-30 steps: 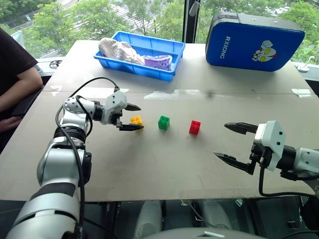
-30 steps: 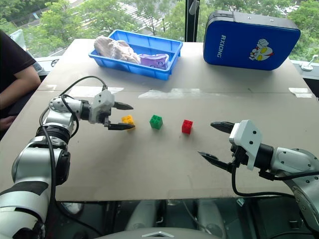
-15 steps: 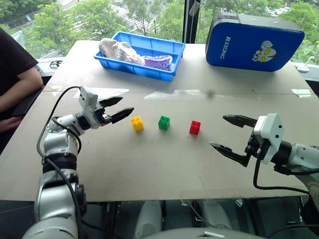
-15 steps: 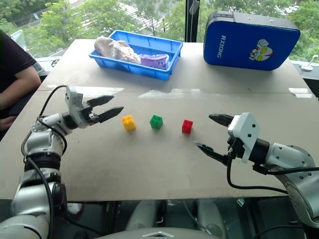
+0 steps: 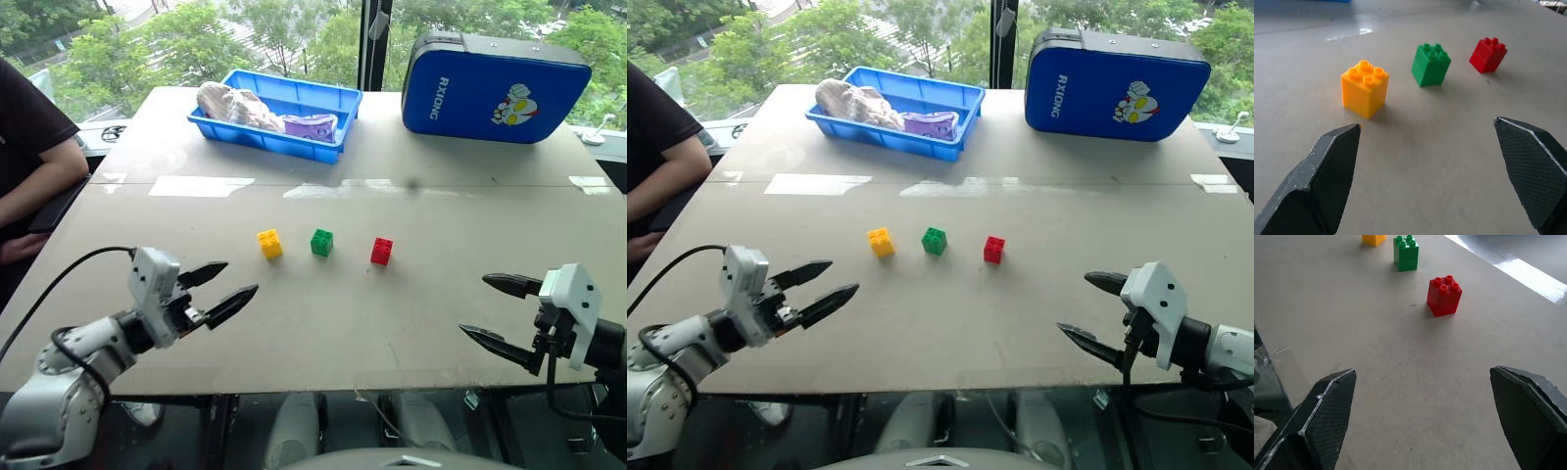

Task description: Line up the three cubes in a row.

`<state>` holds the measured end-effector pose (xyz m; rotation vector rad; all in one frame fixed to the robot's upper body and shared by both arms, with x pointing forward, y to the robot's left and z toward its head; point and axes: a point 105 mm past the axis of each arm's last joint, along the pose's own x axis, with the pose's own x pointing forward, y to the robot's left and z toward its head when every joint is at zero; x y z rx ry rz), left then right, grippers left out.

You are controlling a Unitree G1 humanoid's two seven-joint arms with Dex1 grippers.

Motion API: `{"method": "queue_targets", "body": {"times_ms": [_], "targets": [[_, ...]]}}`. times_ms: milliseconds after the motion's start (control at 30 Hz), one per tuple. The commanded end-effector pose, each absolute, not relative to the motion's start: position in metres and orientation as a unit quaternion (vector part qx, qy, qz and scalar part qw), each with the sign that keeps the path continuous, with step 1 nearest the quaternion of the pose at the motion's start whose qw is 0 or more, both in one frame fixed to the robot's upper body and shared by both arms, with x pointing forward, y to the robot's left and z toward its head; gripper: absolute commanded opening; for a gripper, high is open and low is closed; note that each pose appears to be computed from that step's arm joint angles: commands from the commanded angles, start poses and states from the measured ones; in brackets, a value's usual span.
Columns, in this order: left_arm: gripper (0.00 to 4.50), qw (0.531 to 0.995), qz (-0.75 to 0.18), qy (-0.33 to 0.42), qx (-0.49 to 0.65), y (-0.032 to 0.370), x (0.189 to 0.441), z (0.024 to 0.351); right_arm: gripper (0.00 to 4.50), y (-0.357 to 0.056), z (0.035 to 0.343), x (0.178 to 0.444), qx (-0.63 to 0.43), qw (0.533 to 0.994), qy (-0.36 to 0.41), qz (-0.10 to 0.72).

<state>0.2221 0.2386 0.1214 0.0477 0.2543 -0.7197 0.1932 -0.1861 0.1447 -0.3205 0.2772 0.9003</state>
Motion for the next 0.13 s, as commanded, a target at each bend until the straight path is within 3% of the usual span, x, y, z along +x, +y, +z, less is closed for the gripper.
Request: {"method": "queue_targets", "body": {"times_ms": [33, 133], "targets": [[4.47, 0.927, -0.354, 0.116, 0.053, 0.2462, 0.2155, 0.1266, 4.50, -0.1930, 0.1523, 0.1908, -0.170, 0.877, 0.123, 0.432], [4.47, 0.923, -0.359, 0.128, 0.061, 0.2471, 0.2119, 0.1203, 4.50, -0.1957, 0.1495, 0.1888, -0.166, 0.877, 0.127, 0.433]]}}
